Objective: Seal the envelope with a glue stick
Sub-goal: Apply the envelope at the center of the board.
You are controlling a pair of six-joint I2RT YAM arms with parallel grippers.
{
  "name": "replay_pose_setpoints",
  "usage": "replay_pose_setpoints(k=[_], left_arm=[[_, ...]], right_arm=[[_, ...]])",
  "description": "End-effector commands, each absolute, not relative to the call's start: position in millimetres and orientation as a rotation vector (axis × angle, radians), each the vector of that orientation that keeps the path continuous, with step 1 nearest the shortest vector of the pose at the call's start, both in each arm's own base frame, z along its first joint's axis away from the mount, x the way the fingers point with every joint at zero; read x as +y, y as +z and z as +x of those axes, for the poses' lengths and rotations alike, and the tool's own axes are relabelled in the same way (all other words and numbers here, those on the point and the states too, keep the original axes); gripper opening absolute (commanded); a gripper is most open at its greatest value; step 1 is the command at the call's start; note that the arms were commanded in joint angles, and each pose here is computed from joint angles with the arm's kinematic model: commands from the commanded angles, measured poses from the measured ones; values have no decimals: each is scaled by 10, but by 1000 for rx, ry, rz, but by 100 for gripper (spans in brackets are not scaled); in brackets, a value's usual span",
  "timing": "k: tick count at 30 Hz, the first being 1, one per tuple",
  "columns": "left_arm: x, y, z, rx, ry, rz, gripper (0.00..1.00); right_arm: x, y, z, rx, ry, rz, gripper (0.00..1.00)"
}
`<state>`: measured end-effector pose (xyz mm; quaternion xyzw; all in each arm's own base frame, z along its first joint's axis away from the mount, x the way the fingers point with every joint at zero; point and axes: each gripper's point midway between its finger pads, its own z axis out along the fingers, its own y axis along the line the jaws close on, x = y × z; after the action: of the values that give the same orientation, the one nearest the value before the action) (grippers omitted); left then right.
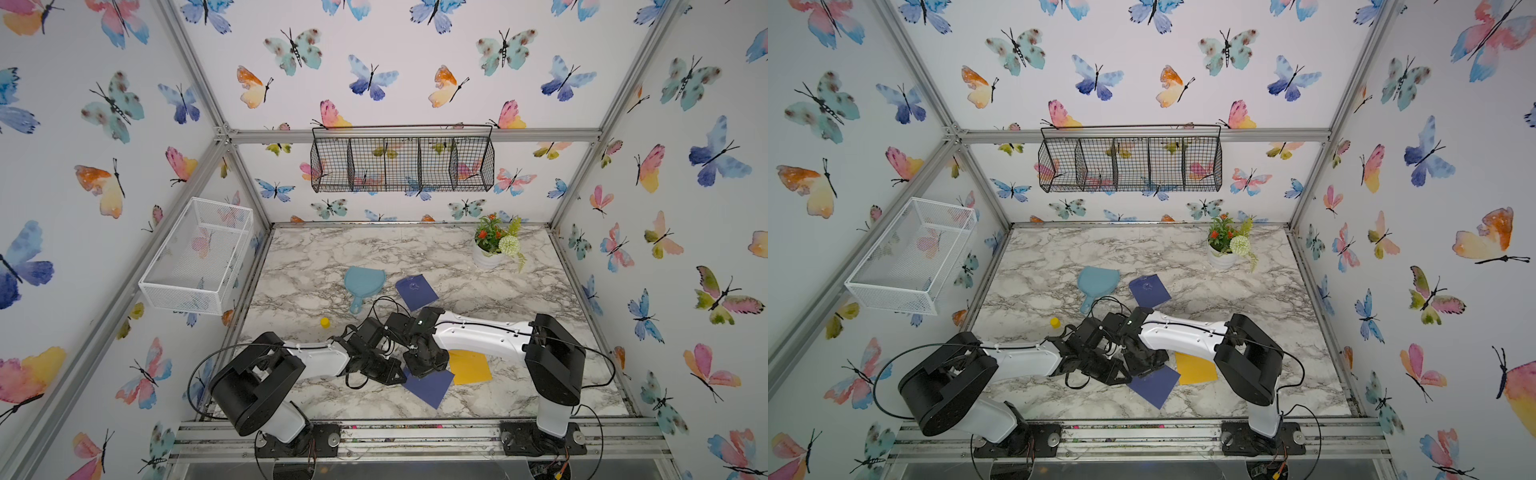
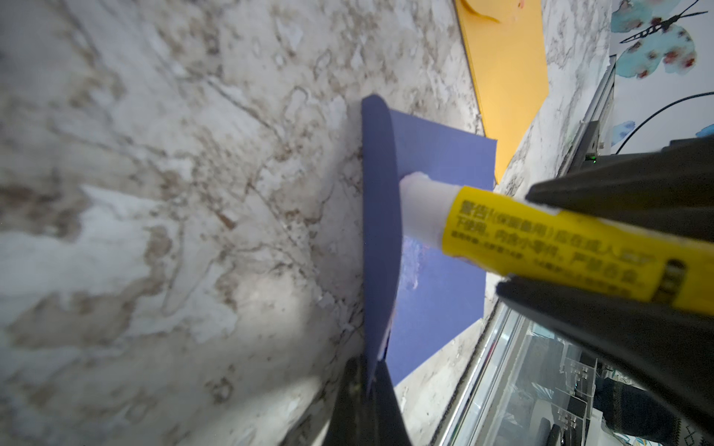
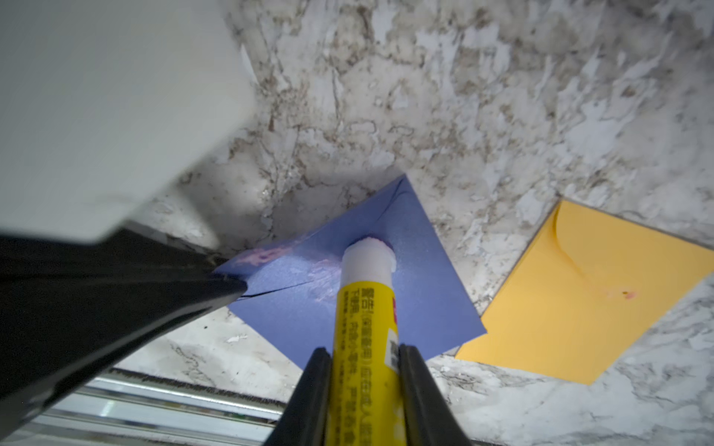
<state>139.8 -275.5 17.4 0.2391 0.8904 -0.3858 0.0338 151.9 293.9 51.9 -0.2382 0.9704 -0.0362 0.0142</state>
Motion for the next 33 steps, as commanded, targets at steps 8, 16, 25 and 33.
replay_pose_setpoints(k=[8,16,25,33], left_arm=[[-2664,96,1347,2796,-1140,743,0],[-2668,99,1356,2800,-1136,739,0],[-2682,119,1373,2798,-1134,746,0],[-2688,113,1379,2800,-1132,749,0]], right_arm=[[2913,280,1014,3201,136,-971,2],[2599,197,1467,3072,-285,-863,2],[2801,223,1208,3163,-8,-952,2],[2875,229,1069,3195,134,-1007,2]])
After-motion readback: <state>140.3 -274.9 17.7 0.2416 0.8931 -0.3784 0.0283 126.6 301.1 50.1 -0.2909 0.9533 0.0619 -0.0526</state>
